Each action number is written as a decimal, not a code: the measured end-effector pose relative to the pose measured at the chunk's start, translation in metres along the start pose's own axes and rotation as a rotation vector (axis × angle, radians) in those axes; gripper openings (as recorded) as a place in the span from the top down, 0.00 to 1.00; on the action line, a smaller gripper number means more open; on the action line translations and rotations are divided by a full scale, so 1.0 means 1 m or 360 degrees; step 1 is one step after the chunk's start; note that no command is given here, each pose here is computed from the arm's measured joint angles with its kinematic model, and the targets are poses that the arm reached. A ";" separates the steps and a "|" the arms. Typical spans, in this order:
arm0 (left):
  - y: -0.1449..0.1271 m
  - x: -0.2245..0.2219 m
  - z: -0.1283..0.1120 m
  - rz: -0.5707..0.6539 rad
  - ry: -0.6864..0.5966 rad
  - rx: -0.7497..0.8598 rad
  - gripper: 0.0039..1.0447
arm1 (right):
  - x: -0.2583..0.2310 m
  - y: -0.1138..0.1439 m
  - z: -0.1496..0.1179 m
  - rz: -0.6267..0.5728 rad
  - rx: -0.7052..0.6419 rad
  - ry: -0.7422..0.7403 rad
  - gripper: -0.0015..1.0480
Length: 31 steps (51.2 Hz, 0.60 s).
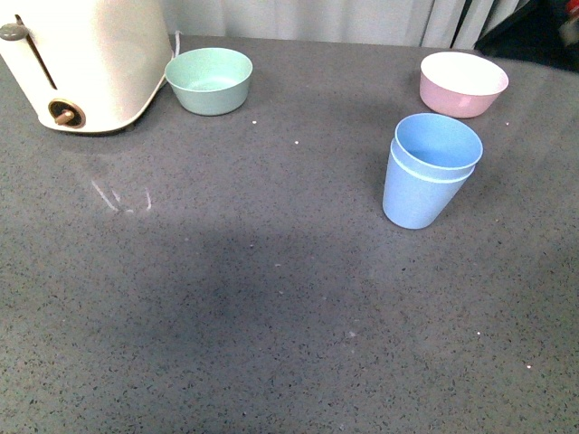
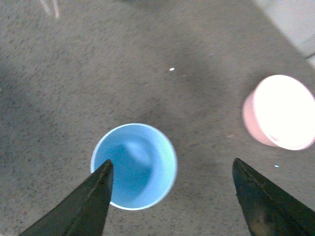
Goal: Stack blue cups with both arms
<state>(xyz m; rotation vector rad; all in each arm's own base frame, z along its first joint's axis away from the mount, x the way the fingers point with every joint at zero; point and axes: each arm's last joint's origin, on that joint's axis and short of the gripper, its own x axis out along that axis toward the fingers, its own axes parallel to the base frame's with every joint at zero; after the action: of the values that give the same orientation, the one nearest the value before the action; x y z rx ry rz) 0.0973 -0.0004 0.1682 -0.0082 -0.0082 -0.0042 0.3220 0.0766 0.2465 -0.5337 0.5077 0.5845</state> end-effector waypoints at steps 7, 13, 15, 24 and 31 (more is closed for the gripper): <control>0.000 0.000 0.000 0.0000 0.0000 0.0000 0.08 | -0.045 -0.007 -0.012 -0.0218 0.0175 -0.0205 0.07; 0.000 0.000 0.000 0.0000 0.0000 0.0000 0.08 | -0.064 -0.005 -0.016 -0.0369 0.0284 -0.0294 0.11; 0.000 0.000 0.000 -0.0001 0.0000 0.0000 0.08 | -0.066 -0.003 -0.019 -0.0608 0.0399 -0.0410 0.17; 0.000 0.000 0.000 0.0001 0.0001 0.0000 0.08 | -0.071 0.014 -0.056 -0.0935 0.0734 -0.0727 0.43; 0.000 0.000 0.000 0.0000 0.0001 0.0000 0.08 | -0.083 0.030 -0.078 -0.0930 0.0799 -0.0800 0.66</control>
<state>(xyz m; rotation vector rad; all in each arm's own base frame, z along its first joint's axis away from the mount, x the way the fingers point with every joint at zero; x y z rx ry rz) 0.0973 -0.0004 0.1682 -0.0082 -0.0074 -0.0042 0.2203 0.0200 0.2266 -0.0300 -0.0030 0.0080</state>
